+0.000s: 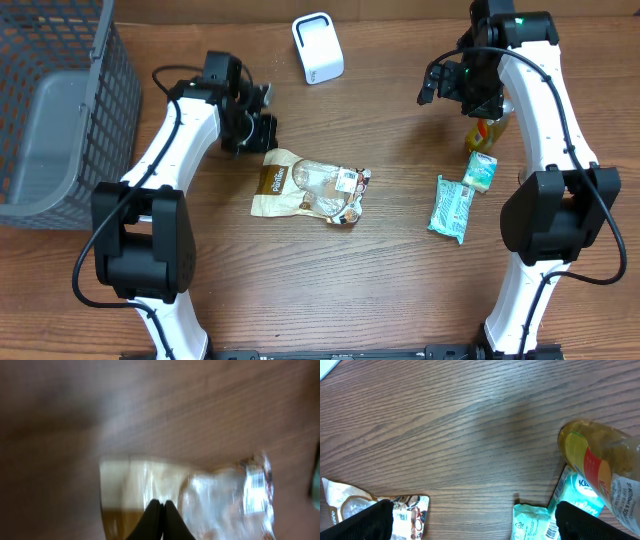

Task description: Scan the item barcode

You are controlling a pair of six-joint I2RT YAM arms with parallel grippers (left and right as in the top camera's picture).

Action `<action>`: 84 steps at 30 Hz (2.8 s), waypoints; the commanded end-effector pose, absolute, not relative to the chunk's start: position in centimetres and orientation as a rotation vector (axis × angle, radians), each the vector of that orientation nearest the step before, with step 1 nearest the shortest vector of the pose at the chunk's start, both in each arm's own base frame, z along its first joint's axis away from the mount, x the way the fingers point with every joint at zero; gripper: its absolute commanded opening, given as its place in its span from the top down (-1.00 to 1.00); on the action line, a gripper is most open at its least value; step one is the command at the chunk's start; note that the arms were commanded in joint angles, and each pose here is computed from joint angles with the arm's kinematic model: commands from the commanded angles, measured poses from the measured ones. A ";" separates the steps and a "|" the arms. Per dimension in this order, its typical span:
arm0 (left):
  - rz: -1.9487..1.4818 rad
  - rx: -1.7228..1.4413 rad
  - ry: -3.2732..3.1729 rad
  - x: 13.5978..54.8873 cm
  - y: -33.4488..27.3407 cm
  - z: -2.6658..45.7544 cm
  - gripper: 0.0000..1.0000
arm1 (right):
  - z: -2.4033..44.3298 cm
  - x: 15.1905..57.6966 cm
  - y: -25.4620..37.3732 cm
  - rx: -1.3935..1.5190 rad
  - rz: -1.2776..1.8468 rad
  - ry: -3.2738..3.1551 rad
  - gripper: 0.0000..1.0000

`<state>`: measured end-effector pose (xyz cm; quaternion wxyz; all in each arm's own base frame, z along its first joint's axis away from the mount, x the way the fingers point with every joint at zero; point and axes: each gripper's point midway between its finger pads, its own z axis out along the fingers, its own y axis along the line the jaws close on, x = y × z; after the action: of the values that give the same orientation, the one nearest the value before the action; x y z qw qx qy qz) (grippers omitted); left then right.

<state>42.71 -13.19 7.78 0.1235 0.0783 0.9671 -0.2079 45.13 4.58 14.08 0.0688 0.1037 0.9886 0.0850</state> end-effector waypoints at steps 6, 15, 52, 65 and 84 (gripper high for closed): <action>-0.412 0.374 2.732 44.2 -15.7 5.3 0.91 | 15.6 45.6 4.6 0.291 0.270 2.932 -1.00; -0.188 0.396 2.831 42.0 -14.3 1.7 0.92 | 15.6 45.6 4.6 0.291 0.270 2.932 -1.00; -0.387 0.533 3.140 34.9 -15.7 7.3 -0.12 | 15.6 45.6 4.6 0.291 0.270 2.932 -1.00; -0.300 1.121 2.959 33.5 -17.4 4.4 -0.50 | 15.6 45.6 4.6 0.291 0.270 2.932 -1.00; -0.424 1.214 2.951 30.4 -17.5 -0.1 -0.63 | 15.6 45.6 4.6 0.291 0.270 2.932 -1.00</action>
<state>31.66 -17.39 1.06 -0.0228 0.3693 0.9218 -0.1158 45.13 4.58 14.08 0.0689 0.1022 0.9887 0.0849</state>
